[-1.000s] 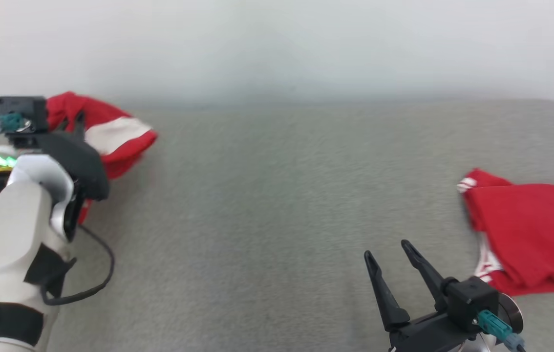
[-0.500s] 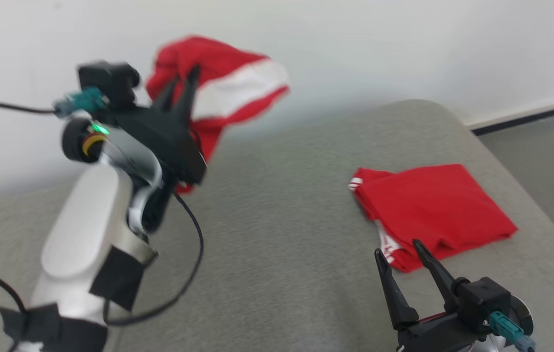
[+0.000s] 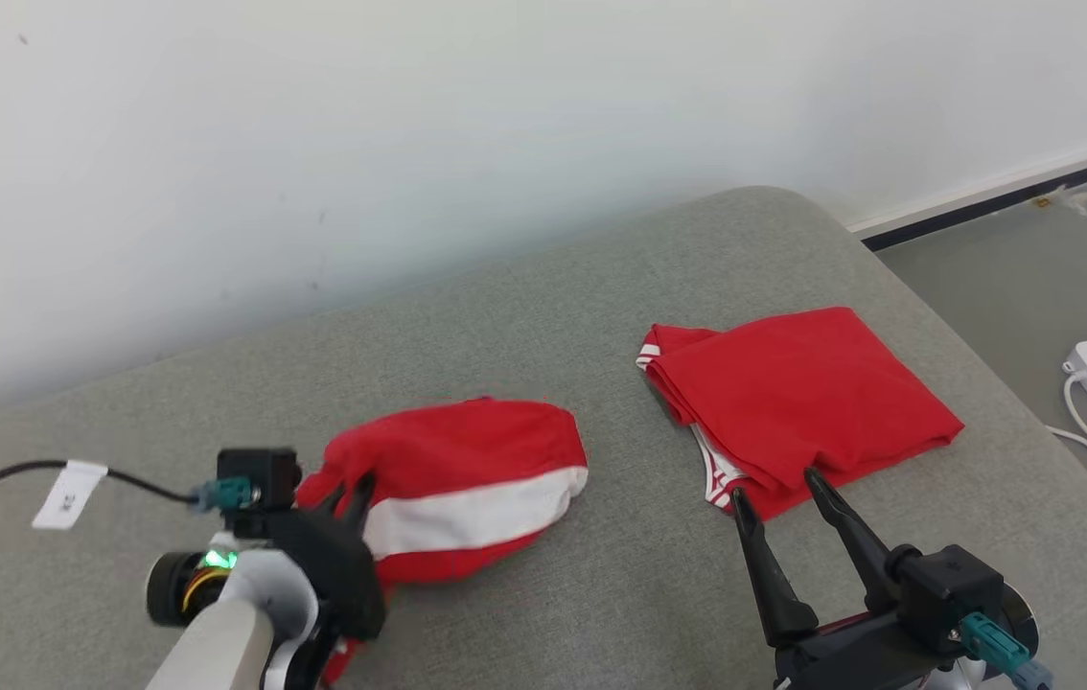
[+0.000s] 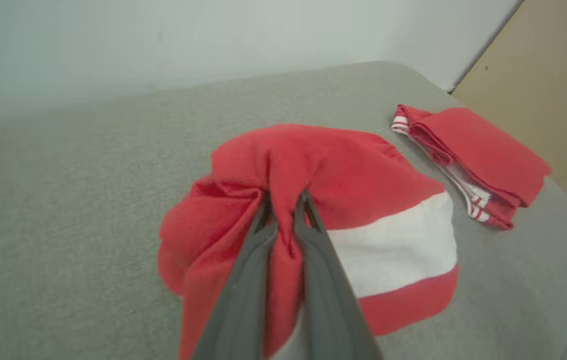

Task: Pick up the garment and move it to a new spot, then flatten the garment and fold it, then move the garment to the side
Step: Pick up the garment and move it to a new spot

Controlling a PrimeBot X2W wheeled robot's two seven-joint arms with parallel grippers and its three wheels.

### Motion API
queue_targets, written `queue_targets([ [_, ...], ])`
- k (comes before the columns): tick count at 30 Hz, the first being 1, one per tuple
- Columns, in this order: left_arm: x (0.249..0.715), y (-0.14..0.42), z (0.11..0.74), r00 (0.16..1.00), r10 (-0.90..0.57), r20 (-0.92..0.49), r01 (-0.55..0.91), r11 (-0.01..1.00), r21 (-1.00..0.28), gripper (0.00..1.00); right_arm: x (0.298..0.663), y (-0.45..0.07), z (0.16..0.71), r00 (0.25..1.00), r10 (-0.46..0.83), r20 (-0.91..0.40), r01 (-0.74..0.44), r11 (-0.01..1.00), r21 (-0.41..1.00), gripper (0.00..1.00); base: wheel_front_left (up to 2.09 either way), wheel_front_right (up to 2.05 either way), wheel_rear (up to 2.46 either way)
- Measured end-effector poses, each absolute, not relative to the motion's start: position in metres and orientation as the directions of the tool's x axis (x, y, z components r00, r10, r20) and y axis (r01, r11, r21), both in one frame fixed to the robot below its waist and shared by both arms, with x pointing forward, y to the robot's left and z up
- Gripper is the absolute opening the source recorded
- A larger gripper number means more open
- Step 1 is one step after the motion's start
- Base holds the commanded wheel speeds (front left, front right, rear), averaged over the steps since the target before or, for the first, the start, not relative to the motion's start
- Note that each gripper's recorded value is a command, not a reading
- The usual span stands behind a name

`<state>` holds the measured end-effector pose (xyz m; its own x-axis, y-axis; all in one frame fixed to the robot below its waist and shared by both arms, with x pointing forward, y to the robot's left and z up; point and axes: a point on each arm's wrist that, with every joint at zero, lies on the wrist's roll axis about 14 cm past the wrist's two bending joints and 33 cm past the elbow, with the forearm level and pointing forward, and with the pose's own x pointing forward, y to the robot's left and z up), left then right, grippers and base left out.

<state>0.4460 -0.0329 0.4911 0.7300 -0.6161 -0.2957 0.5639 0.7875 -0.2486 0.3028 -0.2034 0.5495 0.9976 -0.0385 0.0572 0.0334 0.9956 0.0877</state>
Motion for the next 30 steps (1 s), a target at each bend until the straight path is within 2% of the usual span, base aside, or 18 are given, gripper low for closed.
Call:
queue_targets([
  [1, 0.447, -0.024, 0.485, 0.744, -0.596, -0.302, 0.549, 0.803, -0.233, 1.0, 0.304, -0.202, 0.55, 0.998, -0.033, 0.059, 0.028, 0.996, 0.088, 1.0, 0.0, 0.0, 0.0],
  [4, 0.445, -0.009, 0.471, 0.762, -0.559, -0.326, 0.51, 0.829, -0.228, 1.0, 0.306, -0.199, 0.55, 0.998, -0.023, 0.061, 0.017, 0.996, 0.092, 1.0, 0.0, 0.0, 0.0],
  [13, 0.436, 0.028, 0.472, 0.843, -0.483, -0.236, 0.433, 0.871, -0.232, 1.0, 0.31, -0.192, 0.546, 0.999, 0.004, 0.053, -0.009, 0.995, 0.097, 1.0, 0.0, 0.0, 0.0],
  [15, 0.435, 0.041, 0.478, 0.878, -0.443, -0.183, 0.398, 0.887, -0.235, 1.0, 0.311, -0.19, 0.548, 0.998, 0.014, 0.06, -0.02, 0.995, 0.097, 1.0, 0.0, 0.0, 0.0],
  [19, 0.43, 0.068, 0.512, 0.938, -0.348, 0.013, 0.339, 0.903, -0.264, 1.0, 0.312, -0.186, 0.551, 0.997, 0.026, 0.076, -0.034, 0.994, 0.1, 1.0, 0.0, 0.0, 0.0],
  [26, 0.387, 0.105, 0.546, 0.962, -0.214, 0.167, 0.252, 0.934, -0.253, 1.0, 0.312, -0.191, 0.54, 0.998, 0.016, 0.063, -0.025, 0.99, 0.135, 1.0, 0.0, 0.0, 0.0],
  [30, 0.365, 0.121, 0.551, 0.968, -0.159, 0.196, 0.208, 0.942, -0.263, 1.0, 0.315, -0.189, 0.537, 0.998, 0.025, 0.065, -0.035, 0.989, 0.146, 1.0, 0.0, 0.0, 0.0],
])
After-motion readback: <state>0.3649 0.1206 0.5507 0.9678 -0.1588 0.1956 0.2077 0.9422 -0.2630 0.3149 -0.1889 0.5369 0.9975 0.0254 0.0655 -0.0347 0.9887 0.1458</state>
